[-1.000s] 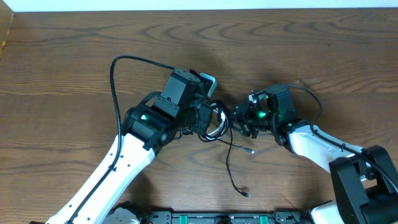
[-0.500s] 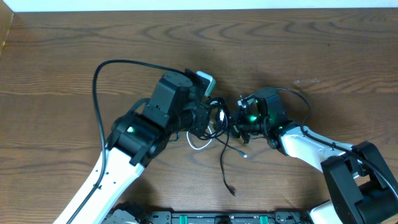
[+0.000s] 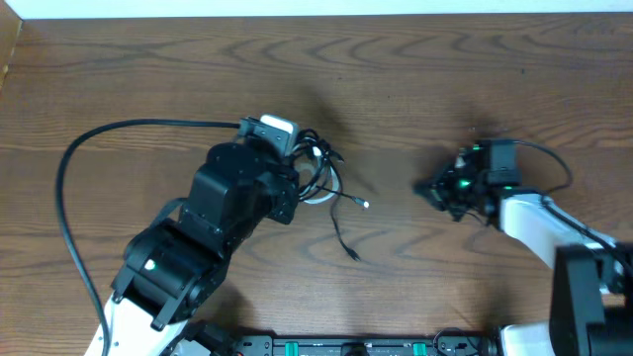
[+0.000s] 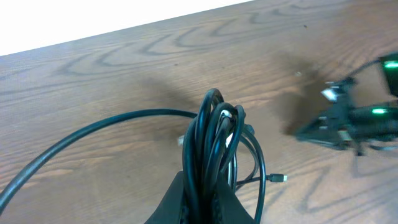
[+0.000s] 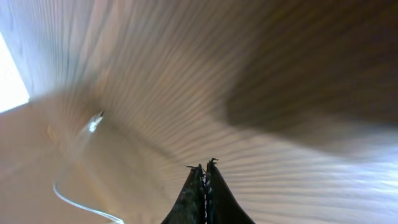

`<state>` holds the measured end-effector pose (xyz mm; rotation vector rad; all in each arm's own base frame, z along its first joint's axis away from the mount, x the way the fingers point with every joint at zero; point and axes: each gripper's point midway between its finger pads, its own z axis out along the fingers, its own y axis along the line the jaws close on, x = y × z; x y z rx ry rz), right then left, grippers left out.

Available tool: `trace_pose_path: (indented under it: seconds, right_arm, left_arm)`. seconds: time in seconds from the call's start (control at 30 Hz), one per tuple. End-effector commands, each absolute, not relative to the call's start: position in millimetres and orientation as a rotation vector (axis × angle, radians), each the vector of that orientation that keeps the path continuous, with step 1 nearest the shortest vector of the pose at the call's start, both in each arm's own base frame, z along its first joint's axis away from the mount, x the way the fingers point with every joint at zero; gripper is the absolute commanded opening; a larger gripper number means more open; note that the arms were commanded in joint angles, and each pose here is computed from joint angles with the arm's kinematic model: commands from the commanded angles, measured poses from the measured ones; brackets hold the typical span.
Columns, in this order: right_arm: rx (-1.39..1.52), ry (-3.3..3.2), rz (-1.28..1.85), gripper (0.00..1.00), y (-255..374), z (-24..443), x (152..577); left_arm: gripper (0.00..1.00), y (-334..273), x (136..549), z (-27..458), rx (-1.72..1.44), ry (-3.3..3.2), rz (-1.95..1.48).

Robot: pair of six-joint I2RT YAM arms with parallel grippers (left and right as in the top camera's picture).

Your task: Untangle cables

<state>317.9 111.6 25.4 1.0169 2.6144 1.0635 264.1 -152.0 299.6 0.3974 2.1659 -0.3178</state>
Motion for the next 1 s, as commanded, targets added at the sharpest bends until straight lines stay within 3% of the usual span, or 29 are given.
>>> trace_pose_path:
  seconds: [0.0, 0.13, 0.23, 0.27, 0.4, 0.6, 0.83, 0.9, 0.97]
  right_arm:
    - [0.969, 2.548, 0.892, 0.01, 73, 41, 323]
    - [0.894, 2.499, 0.916, 0.01, 65, 66, 321]
    - [0.655, 2.460, 1.086, 0.01, 86, 99, 318]
    - [0.431, 2.412, 1.212, 0.04, 104, 123, 311]
    - [0.110, 2.315, 1.399, 0.23, 132, 160, 290]
    - [-0.048, 2.289, 1.438, 0.39, 154, 169, 280]
    - [-0.262, 2.219, 1.453, 0.71, 186, 181, 273]
    - [-0.263, 2.229, 1.423, 0.74, 192, 180, 275]
    - [-0.170, 2.288, 1.338, 0.71, 195, 169, 282]
  left_arm:
    - [0.08, -144, 271, 303, 0.330, 2.159, -0.274]
    - [0.08, -147, 276, 295, 0.192, 2.212, -0.336]
    - [0.08, -151, 281, 286, 0.044, 2.255, -0.397]
    - [0.08, -153, 283, 279, -0.052, 2.286, -0.436]
    - [0.08, -175, 285, 266, -0.026, 2.349, -0.538]
    - [0.08, -225, 276, 269, 0.274, 2.340, -0.787]
    - [0.08, -243, 262, 274, 0.362, 2.337, -0.938]
    - [0.08, -248, 257, 277, 0.390, 2.330, -0.989]
    - [0.08, -261, 247, 289, 0.465, 2.288, -1.119]
